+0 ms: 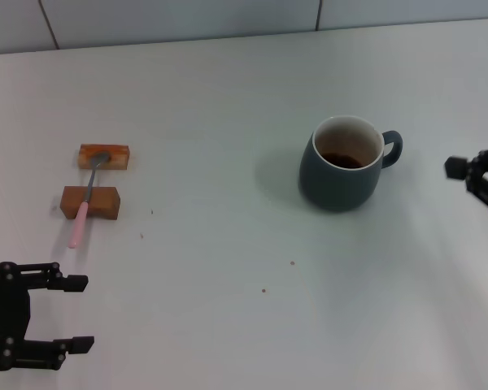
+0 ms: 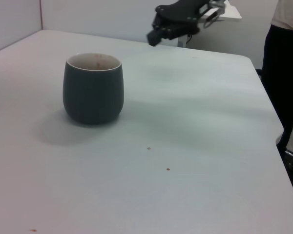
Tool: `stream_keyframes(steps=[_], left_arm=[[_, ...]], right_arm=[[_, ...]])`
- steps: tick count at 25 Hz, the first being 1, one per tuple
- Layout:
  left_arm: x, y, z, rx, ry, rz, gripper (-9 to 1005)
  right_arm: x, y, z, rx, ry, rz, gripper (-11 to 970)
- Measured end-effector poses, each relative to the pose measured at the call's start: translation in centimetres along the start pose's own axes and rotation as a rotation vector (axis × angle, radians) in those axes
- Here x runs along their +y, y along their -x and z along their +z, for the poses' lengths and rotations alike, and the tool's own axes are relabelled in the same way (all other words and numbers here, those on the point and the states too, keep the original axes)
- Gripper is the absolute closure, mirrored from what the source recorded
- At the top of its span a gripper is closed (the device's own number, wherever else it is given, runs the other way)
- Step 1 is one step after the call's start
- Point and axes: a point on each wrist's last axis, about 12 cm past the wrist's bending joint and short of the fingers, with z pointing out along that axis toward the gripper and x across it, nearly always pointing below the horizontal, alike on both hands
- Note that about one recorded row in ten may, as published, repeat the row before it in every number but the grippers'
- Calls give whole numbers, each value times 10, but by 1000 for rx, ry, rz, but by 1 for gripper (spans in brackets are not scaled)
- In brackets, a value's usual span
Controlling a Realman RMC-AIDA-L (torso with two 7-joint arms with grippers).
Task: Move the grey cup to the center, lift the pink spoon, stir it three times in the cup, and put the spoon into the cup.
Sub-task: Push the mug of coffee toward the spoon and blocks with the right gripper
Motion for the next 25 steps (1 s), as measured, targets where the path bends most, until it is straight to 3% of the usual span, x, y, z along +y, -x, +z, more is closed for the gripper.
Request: stream_keyframes(steps=[6, 25], left_arm=[[-1, -1, 0, -2, 2, -2, 227], [1, 1, 0, -12, 12, -1, 228]], right_arm=[[-17, -3, 3, 20, -121, 44, 961], [-48, 8, 25, 47, -280, 26, 961]])
